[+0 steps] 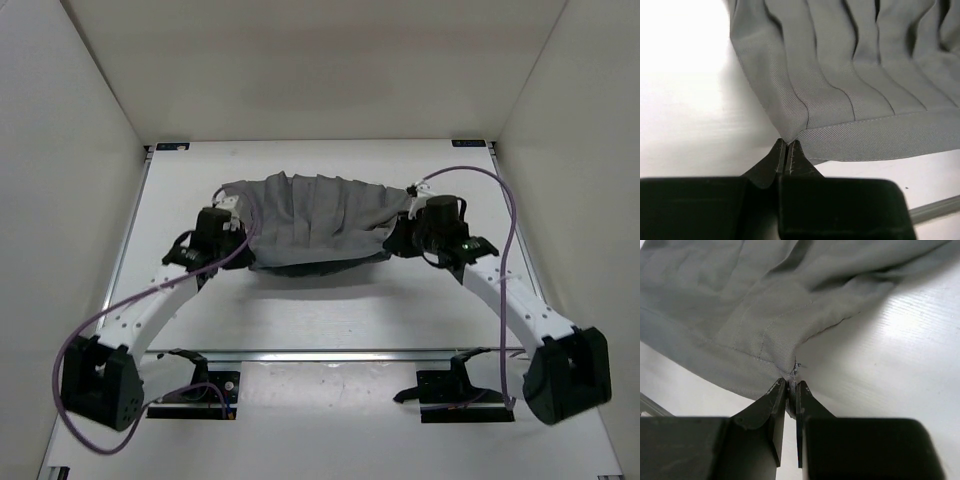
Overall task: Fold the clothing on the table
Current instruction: Flatten the skirt out
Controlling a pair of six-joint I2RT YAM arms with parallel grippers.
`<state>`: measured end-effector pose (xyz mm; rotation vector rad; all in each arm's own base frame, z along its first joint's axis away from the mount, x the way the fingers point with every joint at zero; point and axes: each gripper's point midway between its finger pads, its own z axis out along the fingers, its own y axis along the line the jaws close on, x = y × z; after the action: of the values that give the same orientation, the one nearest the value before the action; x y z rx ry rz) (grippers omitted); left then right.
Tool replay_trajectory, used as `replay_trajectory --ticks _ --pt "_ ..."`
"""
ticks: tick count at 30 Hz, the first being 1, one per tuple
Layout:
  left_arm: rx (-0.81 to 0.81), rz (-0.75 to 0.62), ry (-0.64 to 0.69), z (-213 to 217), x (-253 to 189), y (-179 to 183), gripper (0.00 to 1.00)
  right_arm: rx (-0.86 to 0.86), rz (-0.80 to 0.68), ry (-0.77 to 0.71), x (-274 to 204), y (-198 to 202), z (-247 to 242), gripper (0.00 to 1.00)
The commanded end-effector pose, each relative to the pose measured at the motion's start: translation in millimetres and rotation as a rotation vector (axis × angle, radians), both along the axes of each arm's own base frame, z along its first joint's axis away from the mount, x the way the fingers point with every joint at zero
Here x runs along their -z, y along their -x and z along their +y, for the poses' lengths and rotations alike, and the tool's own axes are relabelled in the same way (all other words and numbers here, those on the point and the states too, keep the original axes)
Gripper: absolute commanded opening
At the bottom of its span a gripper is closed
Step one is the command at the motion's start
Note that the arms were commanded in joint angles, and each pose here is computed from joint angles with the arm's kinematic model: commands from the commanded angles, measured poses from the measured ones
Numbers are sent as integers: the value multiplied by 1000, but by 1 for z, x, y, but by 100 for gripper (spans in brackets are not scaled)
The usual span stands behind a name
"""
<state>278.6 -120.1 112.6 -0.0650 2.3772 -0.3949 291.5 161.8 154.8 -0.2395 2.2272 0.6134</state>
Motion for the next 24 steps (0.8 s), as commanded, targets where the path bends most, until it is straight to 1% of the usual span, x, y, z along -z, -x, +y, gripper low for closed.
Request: replay_trajectory --ticks 1,2,3,4,5,6,7,8,9,10,11,12,13,14,15,16,17,18,19,20,21,22,23,24 --pt "18 -58 0 -3 -40 -51 0 -30 6 -7 -11 -32 6 0" --pt "20 -67 -3 -4 -51 -61 0 -37 -53 -2 -32 -57 8 0" --pt "13 -114 1 -6 -75 -89 0 -28 -107 3 -53 -84 9 0" --pt "9 -169 16 -9 -103 -116 0 -13 -155 11 -68 -102 1 0" --pt "-3 -187 21 -6 -116 -129 0 -27 -204 -8 -96 -129 6 0" --pt "-2 -230 36 -7 -149 -153 0 -10 -305 -27 -154 -151 1 0" --pt "8 -298 52 -12 -190 -175 0 -32 -251 -2 -146 -163 -2 0" --pt "17 -345 56 -16 -226 -184 0 -12 -347 -1 -194 -185 -3 0" --pt "6 -349 42 -13 -237 -183 0 4 -409 32 -228 -193 -2 0" --pt "3 -403 45 -16 -263 -185 0 -18 -434 56 -238 -191 2 0" --pt "2 -426 47 -17 -273 -182 0 -17 -471 50 -257 -193 4 0" --pt "-9 -446 54 -13 -278 -182 0 -28 -481 36 -265 -193 3 0" --pt "-8 -454 72 -14 -275 -174 0 -15 -453 20 -258 -194 -3 0" --pt "-9 -400 76 -12 -249 -167 0 -25 -439 4 -251 -193 -1 0" --pt "-9 -419 76 -11 -245 -167 0 -23 -398 18 -229 -188 -5 0" --pt "-20 -389 85 -9 -222 -160 0 -24 -340 29 -190 -187 -2 1" --pt "-15 -335 89 -9 -193 -147 0 -12 -384 2 -197 -182 -5 0" --pt "-20 -292 91 -8 -167 -139 0 -32 -313 -5 -161 -168 -4 0" --pt "-6 -288 103 -11 -160 -135 0 -19 -278 -27 -137 -158 -6 0" --pt "-3 -237 100 -12 -130 -124 0 -16 -251 -43 -122 -152 -7 0" --pt "5 -169 104 -15 -101 -106 0 -14 -198 -40 -95 -137 -7 0" --pt "21 -159 107 -20 -92 -99 0 0 -156 -20 -72 -120 -10 0" --pt "21 -100 123 -23 -66 -80 0 7 -81 -13 -40 -101 -8 0" --pt "38 -60 140 -30 -44 -60 0 10 -88 -10 -37 -89 -7 0"
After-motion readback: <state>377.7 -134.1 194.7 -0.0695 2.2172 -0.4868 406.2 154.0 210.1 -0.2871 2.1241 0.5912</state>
